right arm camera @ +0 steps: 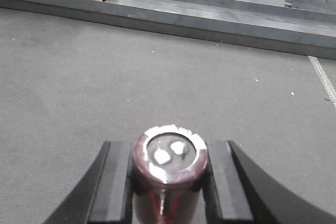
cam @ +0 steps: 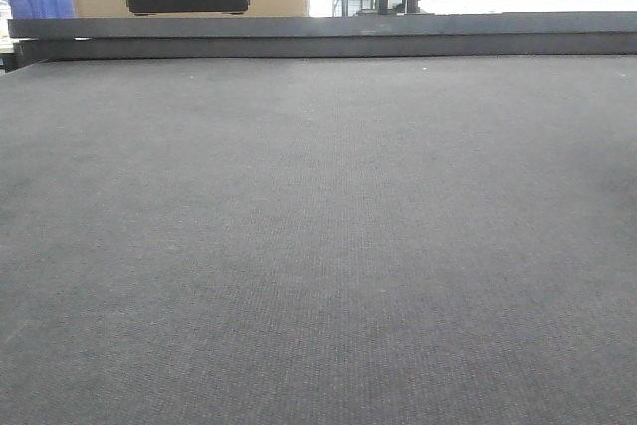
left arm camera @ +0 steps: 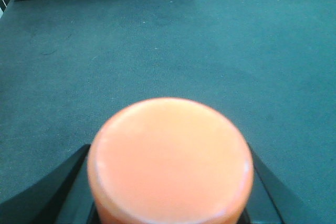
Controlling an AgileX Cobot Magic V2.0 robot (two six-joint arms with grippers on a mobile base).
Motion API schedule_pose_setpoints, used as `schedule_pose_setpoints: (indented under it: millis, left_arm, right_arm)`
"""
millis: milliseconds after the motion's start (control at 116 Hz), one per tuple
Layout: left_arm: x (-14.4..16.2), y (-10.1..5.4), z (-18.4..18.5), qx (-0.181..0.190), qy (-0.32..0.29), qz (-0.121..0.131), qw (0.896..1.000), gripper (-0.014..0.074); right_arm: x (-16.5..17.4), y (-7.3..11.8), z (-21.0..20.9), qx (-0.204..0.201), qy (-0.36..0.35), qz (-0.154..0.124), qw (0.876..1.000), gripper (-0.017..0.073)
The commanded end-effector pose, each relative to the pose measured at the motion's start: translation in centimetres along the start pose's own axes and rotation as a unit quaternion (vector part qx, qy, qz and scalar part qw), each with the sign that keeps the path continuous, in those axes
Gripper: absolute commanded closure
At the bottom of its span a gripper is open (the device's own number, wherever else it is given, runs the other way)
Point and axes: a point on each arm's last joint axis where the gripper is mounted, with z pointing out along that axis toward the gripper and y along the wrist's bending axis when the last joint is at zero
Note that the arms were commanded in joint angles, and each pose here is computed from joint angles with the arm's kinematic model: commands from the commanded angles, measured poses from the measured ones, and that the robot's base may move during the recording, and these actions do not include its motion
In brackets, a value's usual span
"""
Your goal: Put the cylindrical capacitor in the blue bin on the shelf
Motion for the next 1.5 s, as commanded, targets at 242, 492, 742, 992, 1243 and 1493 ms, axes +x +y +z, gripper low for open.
schedule_pose_setpoints:
  millis: [242,492,742,992,1243,1493]
  left_arm:
    - [-0.3,-0.1,-0.2,0.005,-0.015,0.0,1.0,0.0705]
    - [-0.3,-0.1,-0.2,0.005,-0.015,0.0,1.0,0.0705]
    - [-0.3,-0.1,-0.2,0.005,-0.015,0.0,1.0,0.0705]
    - [-0.3,-0.1,-0.2,0.005,-0.015,0.0,1.0,0.0705]
    - [-0.3,-0.1,-0.2,0.005,-0.016,0.0,1.0,0.0705]
    - [-0.3,-0.1,-0.2,0.005,-0.016,0.0,1.0,0.0705]
  right_arm:
    - [-0.5,0.0,-0.3,0.001,-0.017,-0.003,1.0,0.0721]
    - [-0.5,0.0,-0.3,0.001,-0.017,-0.003,1.0,0.0721]
    - [-0.5,0.0,-0.3,0.001,-0.017,-0.003,1.0,0.0721]
    - [-0.4,0.0,-0.3,0.001,-0.016,-0.003,1.0,0.0721]
    - [-0.3,0.0,0.9,0.0,0.002,-0.003,1.0,0.0721]
    - [-0.2,0.0,1.3,0.0,0.005,-0.003,1.0,0.0721]
